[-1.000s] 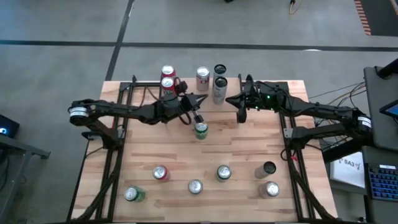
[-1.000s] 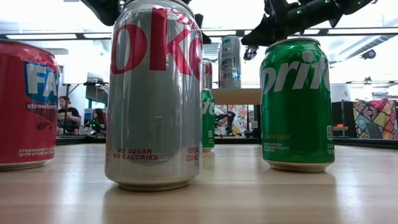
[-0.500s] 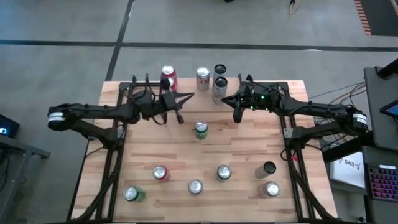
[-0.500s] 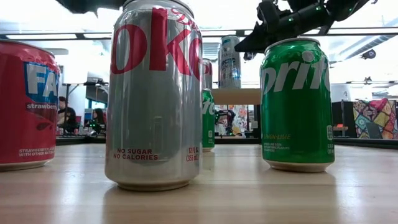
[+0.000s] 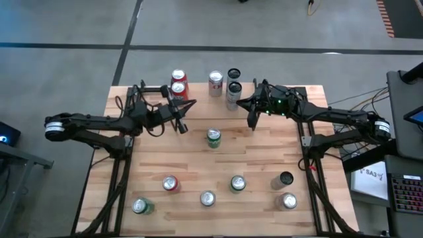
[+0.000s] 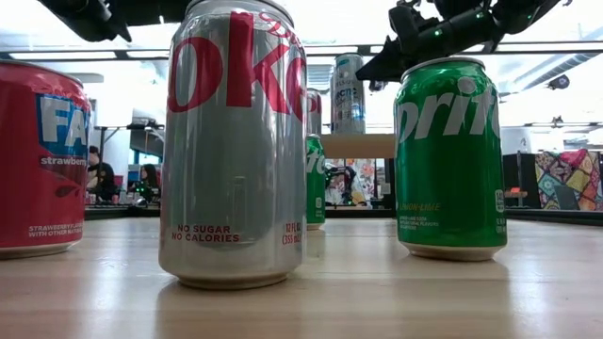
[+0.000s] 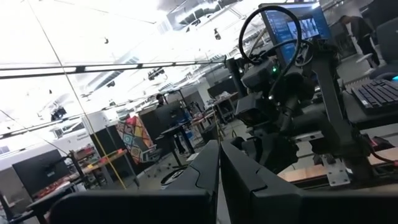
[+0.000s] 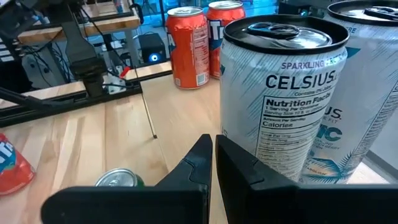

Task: Place canned beverage on shelf
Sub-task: Put the left white-blue soda can on the shelf aligned with the other white-blue soda can

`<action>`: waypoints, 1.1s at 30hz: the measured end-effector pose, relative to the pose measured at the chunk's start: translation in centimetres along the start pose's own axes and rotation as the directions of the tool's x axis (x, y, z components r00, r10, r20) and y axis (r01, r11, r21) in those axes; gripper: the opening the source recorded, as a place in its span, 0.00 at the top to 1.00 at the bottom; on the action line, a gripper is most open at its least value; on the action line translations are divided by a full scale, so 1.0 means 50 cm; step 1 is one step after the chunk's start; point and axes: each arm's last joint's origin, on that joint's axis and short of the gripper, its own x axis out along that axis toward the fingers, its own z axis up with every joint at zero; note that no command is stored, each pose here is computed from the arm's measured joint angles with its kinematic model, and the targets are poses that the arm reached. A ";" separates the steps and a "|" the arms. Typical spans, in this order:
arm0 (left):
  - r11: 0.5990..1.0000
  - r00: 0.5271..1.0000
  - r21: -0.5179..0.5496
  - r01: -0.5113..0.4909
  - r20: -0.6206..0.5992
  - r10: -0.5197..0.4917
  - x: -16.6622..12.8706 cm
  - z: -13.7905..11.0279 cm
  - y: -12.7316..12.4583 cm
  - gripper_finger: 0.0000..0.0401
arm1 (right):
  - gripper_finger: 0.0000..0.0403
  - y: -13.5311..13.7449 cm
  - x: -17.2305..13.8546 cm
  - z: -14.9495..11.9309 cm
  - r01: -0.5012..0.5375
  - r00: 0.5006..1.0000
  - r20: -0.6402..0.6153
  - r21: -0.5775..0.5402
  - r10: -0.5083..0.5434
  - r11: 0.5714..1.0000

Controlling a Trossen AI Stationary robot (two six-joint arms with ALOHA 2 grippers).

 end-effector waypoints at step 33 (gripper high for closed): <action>1.000 1.000 -0.009 0.003 -0.013 -0.003 0.005 -0.008 -0.004 1.00 | 0.97 0.000 -0.001 0.004 -0.030 0.999 0.017 -0.079 0.032 0.996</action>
